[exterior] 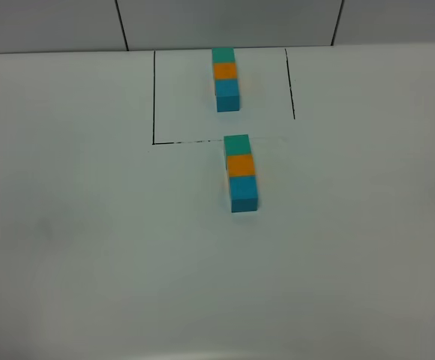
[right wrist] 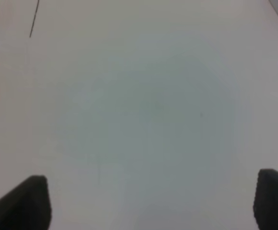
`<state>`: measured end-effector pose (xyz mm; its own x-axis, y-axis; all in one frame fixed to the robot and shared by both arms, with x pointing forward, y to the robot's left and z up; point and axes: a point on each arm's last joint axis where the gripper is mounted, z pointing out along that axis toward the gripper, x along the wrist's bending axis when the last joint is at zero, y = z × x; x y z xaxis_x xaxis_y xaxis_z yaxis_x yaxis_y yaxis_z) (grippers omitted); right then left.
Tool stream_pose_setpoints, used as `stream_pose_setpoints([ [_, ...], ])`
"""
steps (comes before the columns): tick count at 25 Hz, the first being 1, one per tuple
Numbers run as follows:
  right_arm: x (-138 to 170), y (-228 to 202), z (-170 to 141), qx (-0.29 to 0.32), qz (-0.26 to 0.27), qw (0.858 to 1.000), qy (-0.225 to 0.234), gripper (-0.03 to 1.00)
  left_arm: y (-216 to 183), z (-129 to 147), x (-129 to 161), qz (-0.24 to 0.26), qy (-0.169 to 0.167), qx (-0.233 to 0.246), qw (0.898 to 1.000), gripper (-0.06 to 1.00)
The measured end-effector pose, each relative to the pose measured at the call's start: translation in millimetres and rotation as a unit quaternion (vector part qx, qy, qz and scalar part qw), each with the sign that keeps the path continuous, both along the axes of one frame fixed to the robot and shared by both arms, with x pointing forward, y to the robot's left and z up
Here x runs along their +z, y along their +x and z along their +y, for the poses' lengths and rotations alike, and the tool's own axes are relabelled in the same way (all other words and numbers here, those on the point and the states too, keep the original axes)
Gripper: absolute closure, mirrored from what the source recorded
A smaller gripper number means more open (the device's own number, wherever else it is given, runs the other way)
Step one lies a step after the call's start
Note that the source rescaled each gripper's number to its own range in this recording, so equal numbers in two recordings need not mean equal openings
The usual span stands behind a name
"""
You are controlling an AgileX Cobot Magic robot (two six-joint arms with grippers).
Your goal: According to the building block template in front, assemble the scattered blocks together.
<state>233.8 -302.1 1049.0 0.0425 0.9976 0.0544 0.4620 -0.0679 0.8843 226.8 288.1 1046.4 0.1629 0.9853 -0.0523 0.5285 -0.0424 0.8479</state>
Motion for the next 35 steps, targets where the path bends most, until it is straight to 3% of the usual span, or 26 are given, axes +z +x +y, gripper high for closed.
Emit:
stream_pose_setpoints([
  [35,0.2,0.0,3.9,0.028,-0.001,1.000,-0.007,0.24,0.0,0.0,0.0,0.000,0.000,0.000,1.000,0.15],
])
